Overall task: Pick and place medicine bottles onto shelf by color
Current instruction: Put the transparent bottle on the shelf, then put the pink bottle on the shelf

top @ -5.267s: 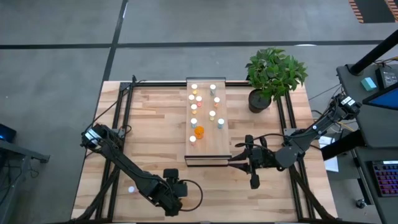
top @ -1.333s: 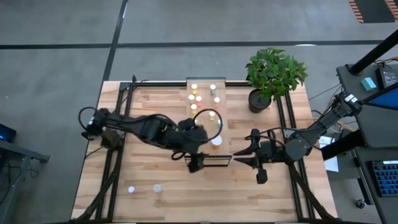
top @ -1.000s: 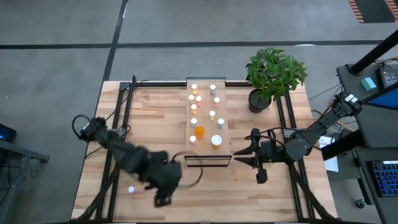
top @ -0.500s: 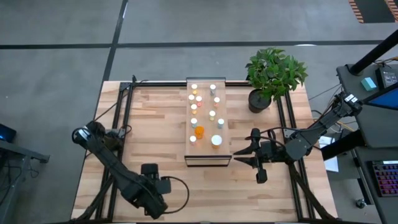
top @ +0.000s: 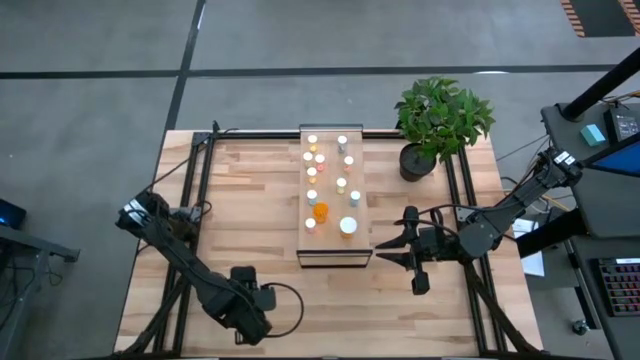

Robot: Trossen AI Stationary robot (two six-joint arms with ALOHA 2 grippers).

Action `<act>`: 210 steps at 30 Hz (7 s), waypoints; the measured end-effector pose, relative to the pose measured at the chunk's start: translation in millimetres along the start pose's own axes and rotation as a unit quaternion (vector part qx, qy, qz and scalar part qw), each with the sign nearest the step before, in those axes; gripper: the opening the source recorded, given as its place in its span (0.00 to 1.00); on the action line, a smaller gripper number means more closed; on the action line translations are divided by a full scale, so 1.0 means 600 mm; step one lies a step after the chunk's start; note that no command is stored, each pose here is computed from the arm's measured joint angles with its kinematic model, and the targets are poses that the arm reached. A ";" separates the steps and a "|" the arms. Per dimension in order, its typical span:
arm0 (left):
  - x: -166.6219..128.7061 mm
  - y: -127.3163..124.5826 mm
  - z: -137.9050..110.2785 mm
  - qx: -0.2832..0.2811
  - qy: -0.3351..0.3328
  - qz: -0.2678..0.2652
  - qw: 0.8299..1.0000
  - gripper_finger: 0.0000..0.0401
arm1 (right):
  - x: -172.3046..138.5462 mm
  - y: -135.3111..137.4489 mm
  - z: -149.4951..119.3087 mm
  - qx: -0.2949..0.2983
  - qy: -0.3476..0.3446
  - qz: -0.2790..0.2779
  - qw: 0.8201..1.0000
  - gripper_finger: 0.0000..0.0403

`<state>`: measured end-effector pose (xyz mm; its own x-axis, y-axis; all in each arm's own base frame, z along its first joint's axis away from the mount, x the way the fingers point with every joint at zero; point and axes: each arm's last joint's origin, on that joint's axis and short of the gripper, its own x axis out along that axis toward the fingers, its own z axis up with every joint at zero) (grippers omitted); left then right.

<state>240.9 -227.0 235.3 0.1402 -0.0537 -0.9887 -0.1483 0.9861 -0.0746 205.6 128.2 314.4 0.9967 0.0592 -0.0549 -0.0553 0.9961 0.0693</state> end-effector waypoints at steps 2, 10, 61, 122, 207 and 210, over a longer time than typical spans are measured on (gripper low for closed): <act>0.008 0.003 -0.002 0.001 0.001 0.004 1.000 0.61 | 0.000 0.000 0.000 0.000 0.000 0.000 1.000 0.15; 0.043 0.016 -0.014 0.001 0.002 0.021 1.000 0.61 | 0.000 0.000 0.000 0.003 0.001 0.000 1.000 0.15; -0.277 0.229 0.122 -0.039 -0.084 -0.019 0.995 0.30 | 0.000 -0.004 -0.001 0.040 -0.002 -0.039 0.998 0.15; -0.225 0.435 0.257 0.051 -0.156 0.081 0.983 0.41 | 0.000 -0.014 0.000 0.085 -0.021 -0.127 0.988 0.15; 0.036 0.082 -0.168 -0.396 0.124 -0.007 0.910 0.38 | 0.018 -0.003 -0.024 0.034 0.017 -0.107 0.994 0.15; 0.036 0.082 -0.168 -0.396 0.124 -0.007 0.910 0.34 | 0.018 -0.003 -0.025 0.036 0.017 -0.107 0.993 0.15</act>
<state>137.7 -195.2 197.2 -0.0632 -0.1966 -0.9784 -0.8203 0.5686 -0.0612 215.7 127.9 298.9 0.9827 -0.1499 -0.1086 0.1630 0.9789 0.1233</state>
